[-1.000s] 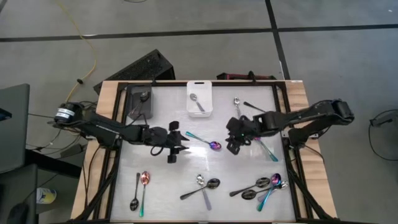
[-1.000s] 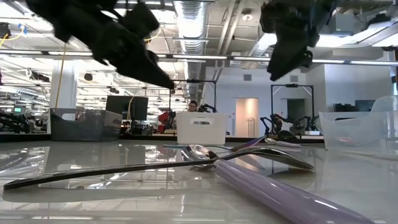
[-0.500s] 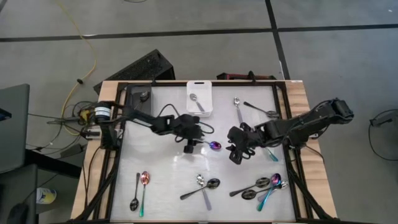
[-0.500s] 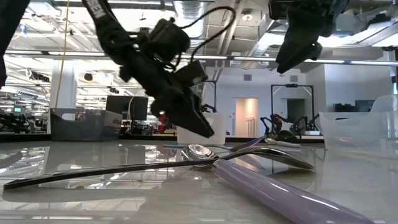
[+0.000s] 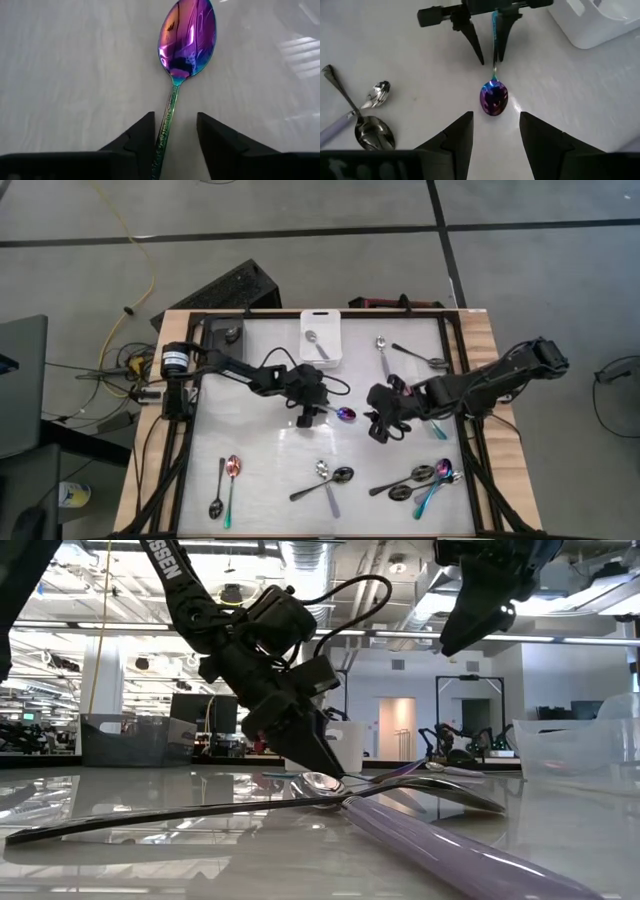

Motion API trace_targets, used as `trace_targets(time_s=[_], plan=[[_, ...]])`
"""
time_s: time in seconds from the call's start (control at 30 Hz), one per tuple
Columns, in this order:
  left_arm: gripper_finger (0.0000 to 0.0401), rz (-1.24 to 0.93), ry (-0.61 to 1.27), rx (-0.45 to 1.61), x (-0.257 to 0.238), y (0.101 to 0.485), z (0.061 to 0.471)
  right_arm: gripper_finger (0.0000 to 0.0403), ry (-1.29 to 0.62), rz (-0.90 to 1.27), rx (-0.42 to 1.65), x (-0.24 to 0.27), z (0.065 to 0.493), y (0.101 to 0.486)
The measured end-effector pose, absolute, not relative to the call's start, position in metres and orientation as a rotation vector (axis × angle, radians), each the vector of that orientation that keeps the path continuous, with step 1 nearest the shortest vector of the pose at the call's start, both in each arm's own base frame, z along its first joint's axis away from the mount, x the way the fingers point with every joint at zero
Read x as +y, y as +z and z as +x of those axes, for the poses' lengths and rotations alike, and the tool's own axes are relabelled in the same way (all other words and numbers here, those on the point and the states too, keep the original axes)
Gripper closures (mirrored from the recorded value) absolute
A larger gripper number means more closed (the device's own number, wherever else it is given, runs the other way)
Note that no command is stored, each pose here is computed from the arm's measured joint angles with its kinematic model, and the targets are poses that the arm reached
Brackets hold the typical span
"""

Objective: Sort silverware by color (type)
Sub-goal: Put the blue spoon into the transparent bin

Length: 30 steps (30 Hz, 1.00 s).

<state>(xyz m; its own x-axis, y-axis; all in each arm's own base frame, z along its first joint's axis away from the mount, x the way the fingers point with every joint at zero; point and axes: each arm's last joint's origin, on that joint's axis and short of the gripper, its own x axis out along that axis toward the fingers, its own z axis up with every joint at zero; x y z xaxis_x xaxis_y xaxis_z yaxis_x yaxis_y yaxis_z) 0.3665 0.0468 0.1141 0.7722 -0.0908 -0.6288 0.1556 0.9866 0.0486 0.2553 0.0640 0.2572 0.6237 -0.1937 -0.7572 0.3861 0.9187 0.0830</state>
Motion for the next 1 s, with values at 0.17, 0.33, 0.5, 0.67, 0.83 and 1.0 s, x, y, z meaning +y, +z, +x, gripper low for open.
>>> trace_targets(time_s=[0.17, 0.33, 0.5, 0.67, 0.83, 1.0], plan=[[0.0366, 0.088, -0.084, 0.702, 0.048, 0.113, 0.365, 0.0220, -0.338, 0.255, 0.829, 0.064, 0.256, 0.257], [0.0392, 0.088, -0.065, 0.697, 0.049, 0.120, 0.363, 0.0220, -0.332, 0.265, 0.828, 0.067, 0.255, 0.258], [0.0398, 0.103, -0.051, 0.599, 0.049, 0.162, 0.356, 0.0220, -0.318, 0.273, 0.821, 0.072, 0.254, 0.258], [0.0398, 0.068, -0.005, 0.461, 0.046, 0.219, 0.338, 0.0220, -0.278, 0.251, 0.802, 0.079, 0.255, 0.260], [0.0398, 0.005, -0.011, 0.231, 0.041, 0.259, 0.307, 0.0220, -0.210, 0.169, 0.689, 0.089, 0.261, 0.267], [0.0398, -0.100, -0.069, -0.059, 0.033, 0.261, 0.270, 0.0220, -0.233, -0.012, 0.509, 0.097, 0.290, 0.263]])
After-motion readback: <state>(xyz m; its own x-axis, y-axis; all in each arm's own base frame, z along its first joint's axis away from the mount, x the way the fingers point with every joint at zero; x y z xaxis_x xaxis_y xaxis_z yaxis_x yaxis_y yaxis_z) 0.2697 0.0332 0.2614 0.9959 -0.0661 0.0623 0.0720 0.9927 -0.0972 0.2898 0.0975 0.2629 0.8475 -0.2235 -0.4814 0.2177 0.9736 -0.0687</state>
